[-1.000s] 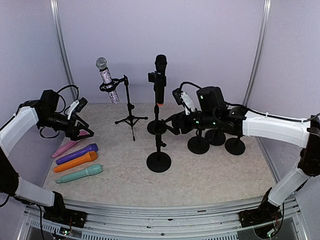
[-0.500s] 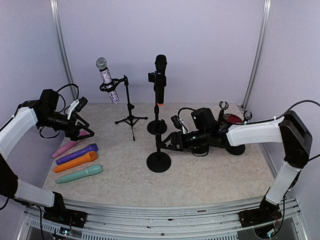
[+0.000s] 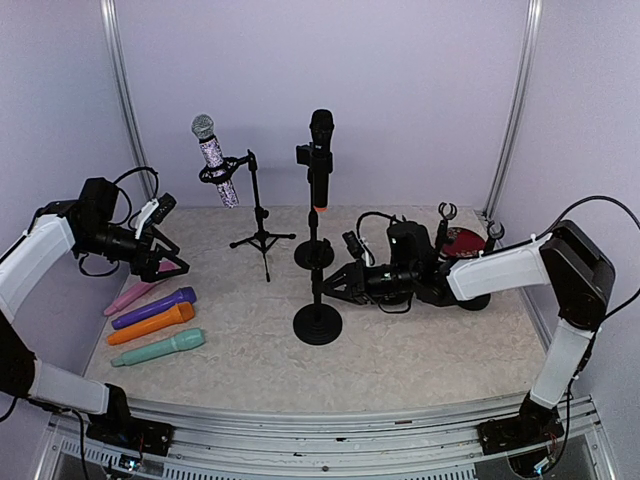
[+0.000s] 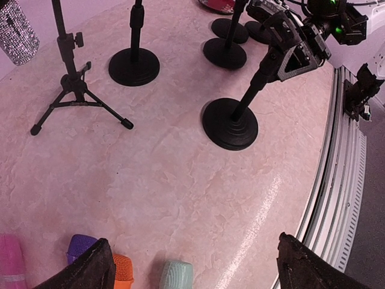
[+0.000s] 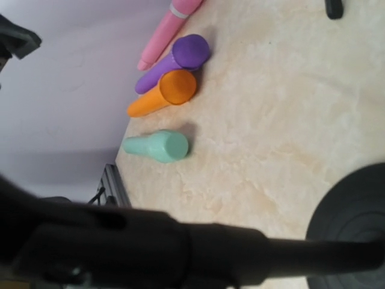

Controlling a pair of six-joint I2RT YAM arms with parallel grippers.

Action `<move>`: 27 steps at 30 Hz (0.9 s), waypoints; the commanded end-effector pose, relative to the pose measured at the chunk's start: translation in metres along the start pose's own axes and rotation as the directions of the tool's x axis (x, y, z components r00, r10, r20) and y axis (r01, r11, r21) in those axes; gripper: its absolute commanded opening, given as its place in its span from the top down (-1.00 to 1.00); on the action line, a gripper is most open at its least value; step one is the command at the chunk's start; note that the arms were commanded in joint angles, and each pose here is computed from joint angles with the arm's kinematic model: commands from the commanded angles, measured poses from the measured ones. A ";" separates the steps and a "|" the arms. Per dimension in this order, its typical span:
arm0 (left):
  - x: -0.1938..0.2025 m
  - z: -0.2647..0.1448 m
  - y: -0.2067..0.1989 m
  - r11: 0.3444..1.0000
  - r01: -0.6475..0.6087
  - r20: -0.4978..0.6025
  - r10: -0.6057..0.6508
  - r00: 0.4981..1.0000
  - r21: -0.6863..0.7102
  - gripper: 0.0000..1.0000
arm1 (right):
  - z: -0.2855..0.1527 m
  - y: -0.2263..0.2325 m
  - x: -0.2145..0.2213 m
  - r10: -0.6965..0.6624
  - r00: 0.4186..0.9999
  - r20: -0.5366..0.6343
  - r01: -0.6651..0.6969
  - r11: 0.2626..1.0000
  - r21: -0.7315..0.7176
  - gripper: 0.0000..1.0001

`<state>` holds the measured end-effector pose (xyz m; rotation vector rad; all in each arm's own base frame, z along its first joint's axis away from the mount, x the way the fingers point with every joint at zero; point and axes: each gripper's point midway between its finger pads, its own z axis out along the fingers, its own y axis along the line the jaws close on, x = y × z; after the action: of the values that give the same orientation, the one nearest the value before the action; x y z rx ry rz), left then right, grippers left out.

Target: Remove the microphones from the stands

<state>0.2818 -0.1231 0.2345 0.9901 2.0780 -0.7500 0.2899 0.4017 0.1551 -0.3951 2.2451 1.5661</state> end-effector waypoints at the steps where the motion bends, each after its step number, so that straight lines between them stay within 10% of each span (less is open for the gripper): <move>1: -0.005 -0.004 -0.007 1.000 -0.024 0.014 0.024 1.000 0.003 -0.82 | -0.003 -0.008 -0.002 0.029 0.999 0.030 -0.029 1.000 0.000 0.63; 6: -0.007 -0.005 -0.007 1.000 -0.028 0.016 0.028 0.999 0.001 -0.82 | -0.007 -0.017 -0.001 0.006 0.999 0.052 -0.010 0.997 0.071 1.00; 13: -0.007 -0.004 -0.007 1.000 -0.025 0.015 0.025 1.000 0.004 -0.82 | -0.006 -0.030 0.000 -0.169 0.985 0.034 0.151 0.938 0.311 1.00; 27: -0.006 -0.002 -0.006 1.000 -0.027 0.006 0.027 1.000 0.011 -0.82 | -0.015 -0.051 0.010 -0.522 0.835 -0.173 0.488 0.558 0.671 1.00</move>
<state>0.2808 -0.1251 0.2344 0.9987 2.0759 -0.7534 0.2931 0.4072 0.1521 -0.6084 2.1364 0.7438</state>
